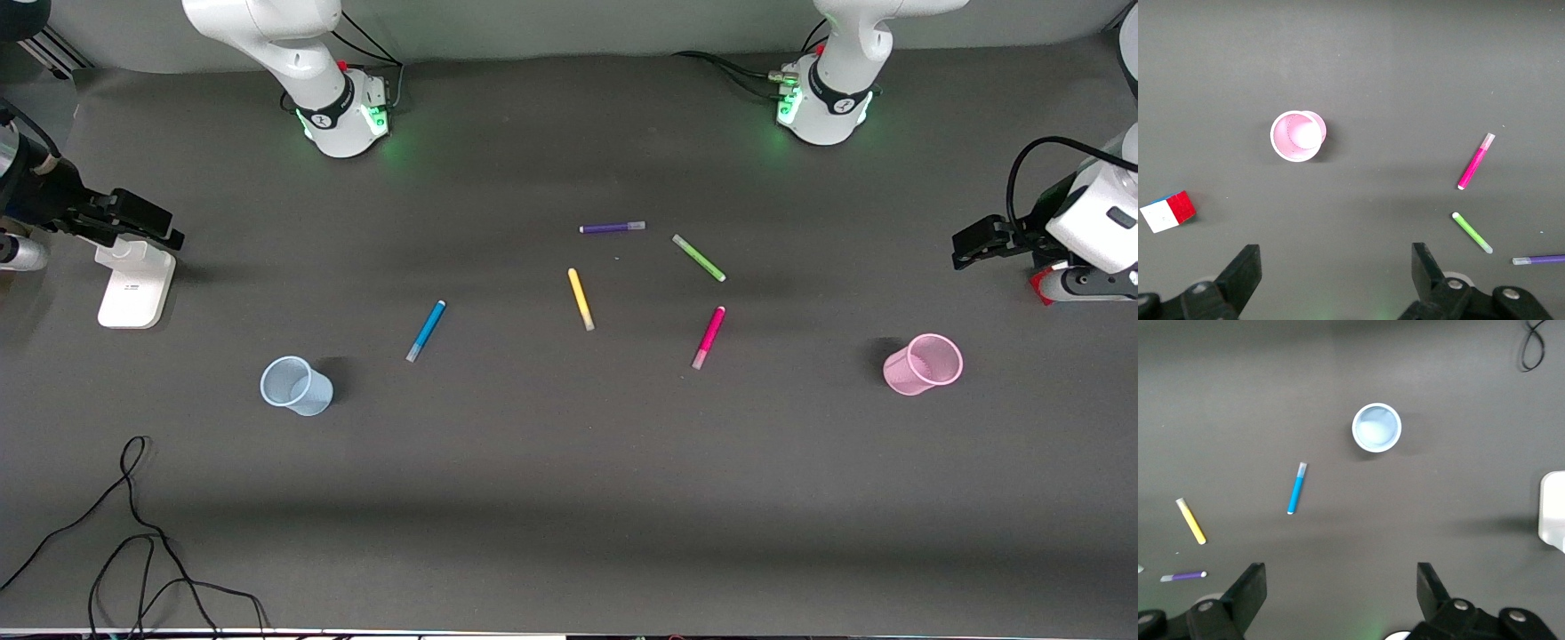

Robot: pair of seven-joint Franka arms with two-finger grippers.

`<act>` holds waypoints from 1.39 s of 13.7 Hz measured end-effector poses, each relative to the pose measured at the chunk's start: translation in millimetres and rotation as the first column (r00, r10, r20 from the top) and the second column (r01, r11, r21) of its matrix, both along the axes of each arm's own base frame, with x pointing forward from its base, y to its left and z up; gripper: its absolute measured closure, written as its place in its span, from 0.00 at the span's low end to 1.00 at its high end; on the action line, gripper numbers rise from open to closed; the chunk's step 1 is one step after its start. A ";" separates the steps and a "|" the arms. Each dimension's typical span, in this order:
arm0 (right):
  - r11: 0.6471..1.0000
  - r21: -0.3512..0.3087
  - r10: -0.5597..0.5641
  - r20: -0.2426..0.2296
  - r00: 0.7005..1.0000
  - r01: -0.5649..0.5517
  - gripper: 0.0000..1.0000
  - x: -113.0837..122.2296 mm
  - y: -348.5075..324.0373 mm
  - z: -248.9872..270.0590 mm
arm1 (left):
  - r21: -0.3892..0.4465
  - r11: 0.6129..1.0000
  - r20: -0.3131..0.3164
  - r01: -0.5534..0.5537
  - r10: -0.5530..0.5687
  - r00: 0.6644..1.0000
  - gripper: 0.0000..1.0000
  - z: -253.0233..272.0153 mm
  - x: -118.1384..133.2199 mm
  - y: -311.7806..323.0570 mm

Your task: Place pink and blue markers in matching cups

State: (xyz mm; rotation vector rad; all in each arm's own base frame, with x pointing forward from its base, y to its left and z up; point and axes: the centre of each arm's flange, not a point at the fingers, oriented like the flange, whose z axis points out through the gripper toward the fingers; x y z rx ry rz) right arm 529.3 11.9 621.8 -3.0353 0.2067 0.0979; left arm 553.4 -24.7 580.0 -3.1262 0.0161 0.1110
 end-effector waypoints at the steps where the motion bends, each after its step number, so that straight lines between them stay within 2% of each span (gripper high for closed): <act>1: 1.000 0.005 -0.012 -0.016 1.000 0.013 0.00 0.5 7.6 -2.2 | 0.000 1.000 0.000 0.010 -0.010 1.000 0.00 0.0 -0.3 -5.4; 5: 0.994 -0.018 -0.110 -0.073 0.991 0.109 0.00 18.7 72.5 -25.0 | -0.003 0.997 -0.006 0.082 -0.082 0.997 0.00 -0.5 -4.5 -44.7; 7: 0.981 -0.038 -0.191 -0.104 0.976 0.188 0.00 32.3 99.1 -41.3 | -0.006 0.987 -0.021 0.162 -0.162 0.987 0.00 -1.8 -11.4 -78.2; 9: 0.950 -0.067 -0.313 -0.136 0.940 0.306 0.00 40.7 130.0 -56.8 | -0.013 0.967 -0.031 0.255 -0.255 0.966 0.00 -3.6 -21.5 -117.9; 11: 0.906 -0.089 -0.424 -0.160 0.891 0.415 0.00 45.6 169.3 -67.5 | -0.052 0.946 -0.038 0.321 -0.323 0.946 0.01 -5.8 -33.6 -155.3; 13: 0.873 -0.120 -0.488 -0.182 0.854 0.473 0.00 44.7 211.7 -83.3 | -0.074 0.920 -0.046 0.385 -0.388 0.920 0.00 -12.2 -46.7 -189.1; 16: 0.864 -0.173 -0.501 -0.209 0.840 0.473 0.00 43.6 254.4 -133.3 | -0.076 0.890 -0.051 0.451 -0.455 0.889 0.00 -35.8 -63.0 -227.5; 19: 0.837 -0.149 -0.548 -0.206 0.811 0.527 0.00 52.9 247.5 -208.0 | -0.075 0.887 -0.049 0.456 -0.460 0.887 0.00 -73.8 -64.7 -230.8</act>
